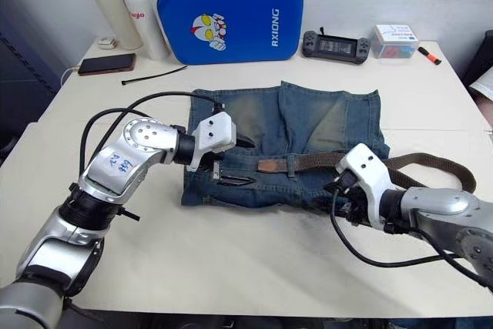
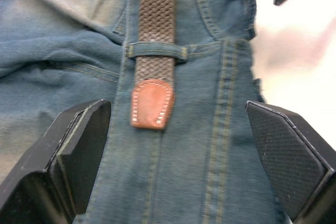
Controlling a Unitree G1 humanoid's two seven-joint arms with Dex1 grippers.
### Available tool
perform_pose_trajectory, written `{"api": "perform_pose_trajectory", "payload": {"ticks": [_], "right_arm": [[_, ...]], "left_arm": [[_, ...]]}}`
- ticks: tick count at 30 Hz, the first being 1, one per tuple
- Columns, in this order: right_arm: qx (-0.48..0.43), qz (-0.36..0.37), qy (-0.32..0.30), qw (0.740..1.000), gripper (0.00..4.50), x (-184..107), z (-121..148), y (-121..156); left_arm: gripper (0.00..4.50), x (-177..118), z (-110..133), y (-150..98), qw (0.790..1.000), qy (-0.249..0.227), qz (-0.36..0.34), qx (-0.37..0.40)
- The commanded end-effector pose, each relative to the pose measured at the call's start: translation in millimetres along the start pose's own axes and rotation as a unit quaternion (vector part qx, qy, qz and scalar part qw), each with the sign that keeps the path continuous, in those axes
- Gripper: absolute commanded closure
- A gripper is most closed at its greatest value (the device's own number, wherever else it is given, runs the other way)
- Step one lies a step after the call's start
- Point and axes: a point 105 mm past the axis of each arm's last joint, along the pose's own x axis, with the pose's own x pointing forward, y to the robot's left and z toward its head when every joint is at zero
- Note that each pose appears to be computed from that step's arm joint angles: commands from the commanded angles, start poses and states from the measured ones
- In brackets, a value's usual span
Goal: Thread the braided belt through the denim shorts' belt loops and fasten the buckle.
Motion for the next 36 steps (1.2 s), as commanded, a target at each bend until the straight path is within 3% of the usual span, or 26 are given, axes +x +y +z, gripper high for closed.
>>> {"api": "perform_pose_trajectory", "payload": {"ticks": [1, 2, 3, 9, 17, 18, 19, 20, 22, 23, 25, 36], "right_arm": [[-0.026, -0.070, -0.023, 0.997, 3.67, 9, -4, -29], [-0.022, -0.078, -0.023, 0.996, 4.33, 11, -6, -33], [-0.012, -0.085, -0.020, 0.996, 4.48, 14, -10, -37], [0.024, -0.108, -0.003, 0.994, 4.48, 33, -32, -48], [0.040, -0.121, 0.006, 0.992, 4.48, 37, -43, -50], [0.041, -0.121, 0.006, 0.992, 4.50, 37, -44, -50], [0.041, -0.121, 0.006, 0.992, 4.50, 38, -44, -50], [0.042, -0.120, 0.006, 0.992, 4.50, 38, -44, -49], [0.042, -0.119, 0.006, 0.992, 4.50, 39, -45, -49], [0.043, -0.119, 0.006, 0.992, 4.50, 39, -45, -49], [0.043, -0.119, 0.008, 0.992, 4.50, 39, -46, -48], [0.039, -0.118, 0.013, 0.992, 4.50, 42, -45, -45]], "left_arm": [[0.00, 13, 6, 11, 0.998, 0.023, -0.007, 0.051], [0.00, 16, 5, 12, 0.998, 0.030, -0.010, 0.062], [0.00, 20, 2, 12, 0.996, 0.043, -0.013, 0.077], [0.00, 41, -10, 20, 0.985, 0.084, -0.003, 0.150], [0.00, 50, -14, 27, 0.985, 0.082, 0.013, 0.152], [0.52, 50, -14, 27, 0.985, 0.082, 0.013, 0.153], [0.67, 50, -15, 27, 0.985, 0.084, 0.011, 0.151], [1.20, 51, -16, 27, 0.985, 0.085, 0.009, 0.150], [1.81, 51, -16, 28, 0.985, 0.086, 0.012, 0.148], [2.38, 50, -16, 30, 0.985, 0.086, 0.017, 0.146], [3.02, 49, -13, 31, 0.988, 0.077, 0.020, 0.134], [3.02, 35, 7, 28, 0.995, 0.034, 0.014, 0.091]]}}
